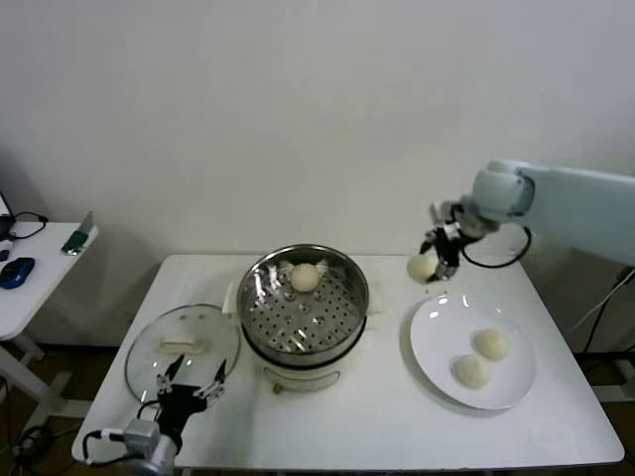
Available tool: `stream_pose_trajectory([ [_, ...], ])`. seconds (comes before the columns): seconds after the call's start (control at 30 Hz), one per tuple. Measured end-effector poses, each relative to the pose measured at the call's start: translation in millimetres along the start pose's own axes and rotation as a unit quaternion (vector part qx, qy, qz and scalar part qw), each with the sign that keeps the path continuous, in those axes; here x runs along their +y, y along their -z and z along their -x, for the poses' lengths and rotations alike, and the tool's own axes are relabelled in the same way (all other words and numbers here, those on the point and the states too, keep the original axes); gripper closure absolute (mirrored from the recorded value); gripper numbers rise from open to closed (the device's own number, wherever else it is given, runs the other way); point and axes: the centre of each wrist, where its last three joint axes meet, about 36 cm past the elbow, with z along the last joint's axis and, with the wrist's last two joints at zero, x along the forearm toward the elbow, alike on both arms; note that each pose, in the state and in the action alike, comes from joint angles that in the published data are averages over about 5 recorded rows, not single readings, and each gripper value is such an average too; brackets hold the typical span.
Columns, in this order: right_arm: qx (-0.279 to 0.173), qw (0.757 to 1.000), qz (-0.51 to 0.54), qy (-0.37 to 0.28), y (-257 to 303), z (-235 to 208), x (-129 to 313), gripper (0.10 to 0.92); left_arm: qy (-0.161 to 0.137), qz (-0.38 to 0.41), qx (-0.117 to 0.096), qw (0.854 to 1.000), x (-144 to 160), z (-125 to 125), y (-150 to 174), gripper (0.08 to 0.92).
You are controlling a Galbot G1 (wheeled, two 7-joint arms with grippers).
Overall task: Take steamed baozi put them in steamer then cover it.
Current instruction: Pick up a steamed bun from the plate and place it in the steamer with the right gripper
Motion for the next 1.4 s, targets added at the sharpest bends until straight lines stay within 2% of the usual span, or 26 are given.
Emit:
stream_pose_trajectory([
  [0.27,-0.036,0.999,-0.027,-0.006,104.2,-12.7,-6.8,0.344,0.004,-0.004,-0.006,1.0,2.1,-0.3,5.3,0.177],
  [0.63,-0.038,0.998,-0.051,0.005,210.8,44.5,2.1,0.344,0.007,-0.003,-0.007,1.0,3.8,-2.3,6.8,0.177],
  [0.97,-0.028,0.998,-0.062,0.013,256.9,103.0,14.4,0.344,0.007,-0.003,-0.006,1.0,3.5,-4.5,5.8,0.177],
  [1.4,-0.017,0.998,-0.066,0.011,275.8,150.4,25.0,0.343,0.005,-0.001,-0.006,1.0,2.1,-6.6,5.4,0.177],
])
